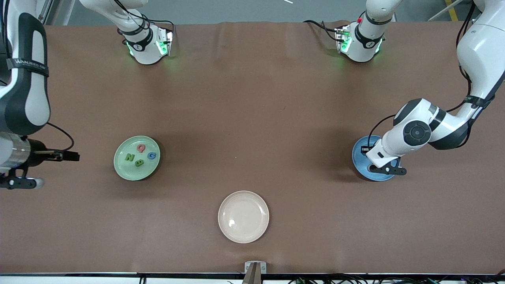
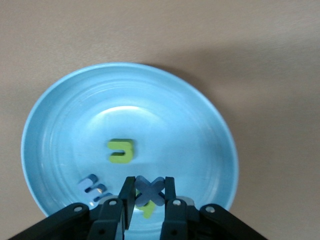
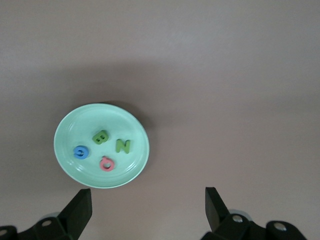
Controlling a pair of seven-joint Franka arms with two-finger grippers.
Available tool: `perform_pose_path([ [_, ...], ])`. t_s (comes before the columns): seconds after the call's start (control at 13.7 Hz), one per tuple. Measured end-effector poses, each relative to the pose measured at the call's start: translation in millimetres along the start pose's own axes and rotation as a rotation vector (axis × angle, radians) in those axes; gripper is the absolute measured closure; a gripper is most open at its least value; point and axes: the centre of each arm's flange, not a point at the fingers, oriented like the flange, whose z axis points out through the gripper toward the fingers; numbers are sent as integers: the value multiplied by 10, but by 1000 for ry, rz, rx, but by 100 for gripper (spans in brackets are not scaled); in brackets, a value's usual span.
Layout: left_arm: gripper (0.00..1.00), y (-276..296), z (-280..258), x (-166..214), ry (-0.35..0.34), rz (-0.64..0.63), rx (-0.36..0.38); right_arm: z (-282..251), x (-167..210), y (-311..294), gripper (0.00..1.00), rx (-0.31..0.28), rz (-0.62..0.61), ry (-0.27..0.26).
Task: Sort upper and lower case letters into plates
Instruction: 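Carry the blue x into the blue plate with the left gripper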
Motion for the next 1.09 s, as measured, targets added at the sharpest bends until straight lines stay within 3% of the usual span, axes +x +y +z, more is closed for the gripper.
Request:
perform_pose_path([
  [0.58, 73, 87, 257, 127, 43, 19, -1, -253, -99, 319, 0, 5, -40, -12],
  [1.09, 73, 68, 251, 146, 46, 16, 1, -484, -101, 400, 0, 0, -46, 37],
])
